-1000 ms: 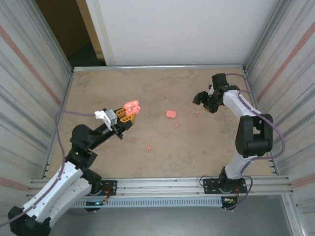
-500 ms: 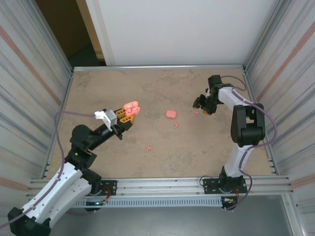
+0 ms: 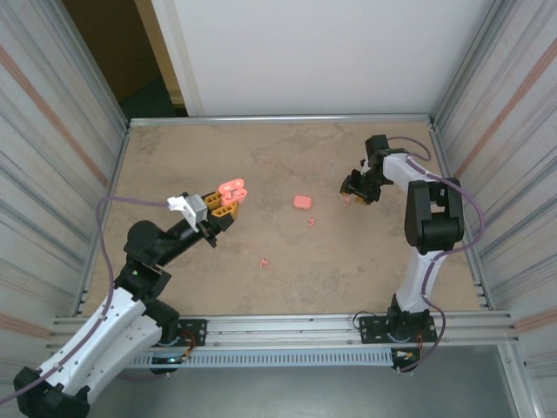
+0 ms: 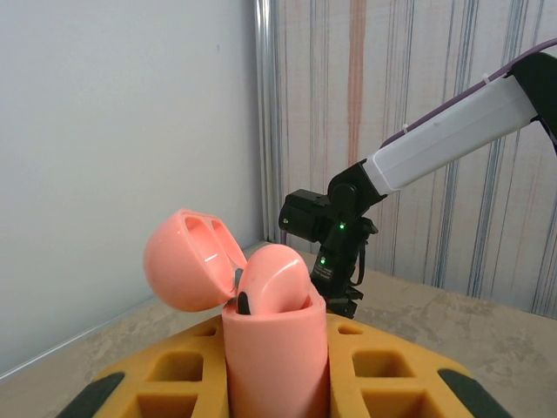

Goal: Insert the wireless bluetooth earbuds into the charging case

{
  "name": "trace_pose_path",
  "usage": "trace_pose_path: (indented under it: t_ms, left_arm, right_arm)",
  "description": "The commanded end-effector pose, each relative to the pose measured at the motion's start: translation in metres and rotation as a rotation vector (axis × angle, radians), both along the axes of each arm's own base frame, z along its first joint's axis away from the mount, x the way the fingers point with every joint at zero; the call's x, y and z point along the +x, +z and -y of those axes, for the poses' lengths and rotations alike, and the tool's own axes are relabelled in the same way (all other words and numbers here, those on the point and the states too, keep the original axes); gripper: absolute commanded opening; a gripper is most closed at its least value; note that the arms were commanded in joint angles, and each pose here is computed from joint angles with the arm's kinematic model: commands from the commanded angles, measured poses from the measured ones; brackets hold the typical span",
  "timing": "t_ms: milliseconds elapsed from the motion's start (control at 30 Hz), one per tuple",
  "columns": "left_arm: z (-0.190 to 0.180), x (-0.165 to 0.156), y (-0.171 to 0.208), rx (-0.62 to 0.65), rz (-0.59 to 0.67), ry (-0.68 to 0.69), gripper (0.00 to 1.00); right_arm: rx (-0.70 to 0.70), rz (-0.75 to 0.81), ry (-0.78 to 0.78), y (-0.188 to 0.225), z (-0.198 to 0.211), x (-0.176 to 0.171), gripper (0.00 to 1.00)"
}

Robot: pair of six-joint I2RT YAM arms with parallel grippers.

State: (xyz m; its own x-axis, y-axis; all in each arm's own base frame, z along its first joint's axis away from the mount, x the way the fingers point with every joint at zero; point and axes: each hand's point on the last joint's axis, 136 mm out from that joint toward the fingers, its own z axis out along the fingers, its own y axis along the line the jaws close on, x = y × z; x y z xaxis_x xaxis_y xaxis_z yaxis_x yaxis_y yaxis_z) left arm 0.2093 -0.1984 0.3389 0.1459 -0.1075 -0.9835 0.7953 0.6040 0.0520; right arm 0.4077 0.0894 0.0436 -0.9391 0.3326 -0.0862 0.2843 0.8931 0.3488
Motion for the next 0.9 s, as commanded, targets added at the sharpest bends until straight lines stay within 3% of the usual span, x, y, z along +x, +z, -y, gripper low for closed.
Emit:
trace_pose_path:
  t_ms: [0,633,867]
  left_arm:
    - [-0.001,-0.001,0.012,-0.004,0.043,0.008,0.0]
    - [0.004,0.005,0.006,0.016,0.029,0.004,0.0]
    - [0.005,0.006,0.005,0.021,0.027,0.003,0.0]
  right_arm:
    - [0.014,0.004,0.025,0.0,-0.004,0.007,0.45]
    - [-0.006,-0.047,0.056,-0.023,-0.011,0.008,0.39]
    - [-0.042,-0.066,0.076,-0.03,-0.012,0.008,0.32]
